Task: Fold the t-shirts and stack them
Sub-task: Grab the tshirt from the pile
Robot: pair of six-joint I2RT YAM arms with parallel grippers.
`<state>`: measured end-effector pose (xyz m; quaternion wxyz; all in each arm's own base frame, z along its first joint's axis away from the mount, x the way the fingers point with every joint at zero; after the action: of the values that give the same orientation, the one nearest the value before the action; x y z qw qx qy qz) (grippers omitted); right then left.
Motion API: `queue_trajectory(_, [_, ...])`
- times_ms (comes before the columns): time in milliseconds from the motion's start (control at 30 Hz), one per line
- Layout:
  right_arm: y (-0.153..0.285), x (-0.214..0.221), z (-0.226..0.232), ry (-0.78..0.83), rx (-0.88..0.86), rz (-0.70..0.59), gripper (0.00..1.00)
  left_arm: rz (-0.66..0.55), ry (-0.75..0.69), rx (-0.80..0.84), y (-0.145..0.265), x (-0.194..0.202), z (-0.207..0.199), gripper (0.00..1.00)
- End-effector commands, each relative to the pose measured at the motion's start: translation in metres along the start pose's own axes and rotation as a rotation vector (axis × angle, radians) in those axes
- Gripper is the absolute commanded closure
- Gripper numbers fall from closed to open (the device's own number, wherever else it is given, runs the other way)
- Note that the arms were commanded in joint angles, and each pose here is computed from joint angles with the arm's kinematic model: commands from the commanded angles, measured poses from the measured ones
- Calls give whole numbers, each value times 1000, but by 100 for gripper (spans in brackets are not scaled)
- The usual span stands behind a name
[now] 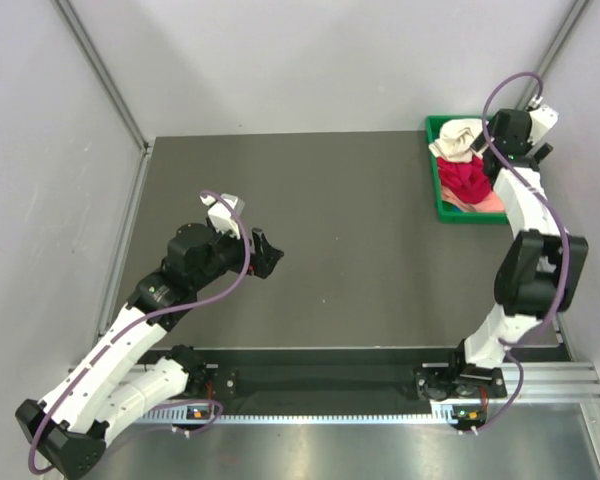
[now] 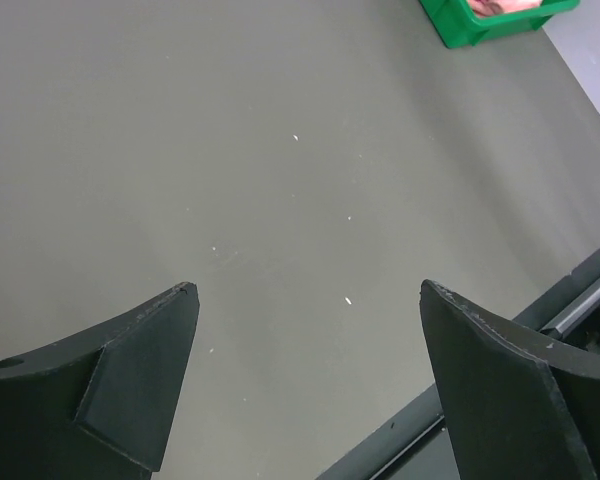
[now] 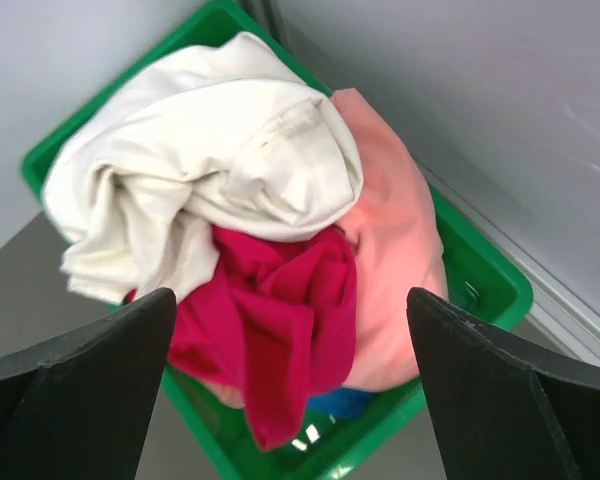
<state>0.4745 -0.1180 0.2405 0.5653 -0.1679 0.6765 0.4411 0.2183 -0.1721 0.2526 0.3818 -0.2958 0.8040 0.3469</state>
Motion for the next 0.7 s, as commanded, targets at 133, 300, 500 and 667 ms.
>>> queue_trajectory(133, [-79, -10, 7, 23, -39, 1, 2, -29, -14, 42, 4, -5, -6, 4])
queue_trajectory(300, [-115, -10, 26, 124, -114, 9, 27, -23, -16, 34, 3, -3, -4, 4])
queue_trajectory(500, [-43, -133, 39, 107, -246, -239, 100, -38, -32, 49, 3, -5, -6, 4])
queue_trajectory(667, [147, -216, 75, 48, -699, -523, 100, -35, -26, 48, 2, -6, -6, 4])
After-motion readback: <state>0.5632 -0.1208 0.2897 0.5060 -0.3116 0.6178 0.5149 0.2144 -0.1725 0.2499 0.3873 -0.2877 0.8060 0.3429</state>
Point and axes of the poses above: each gripper's point midway between its finger pads, its own y axis back along the fingers, its own z axis along the line the jaws close on, x = y × z, the point moved 2 cm from there along y, back along the fingers, and after that the axes turned 9 degrees about y, right-handed, at the moved point
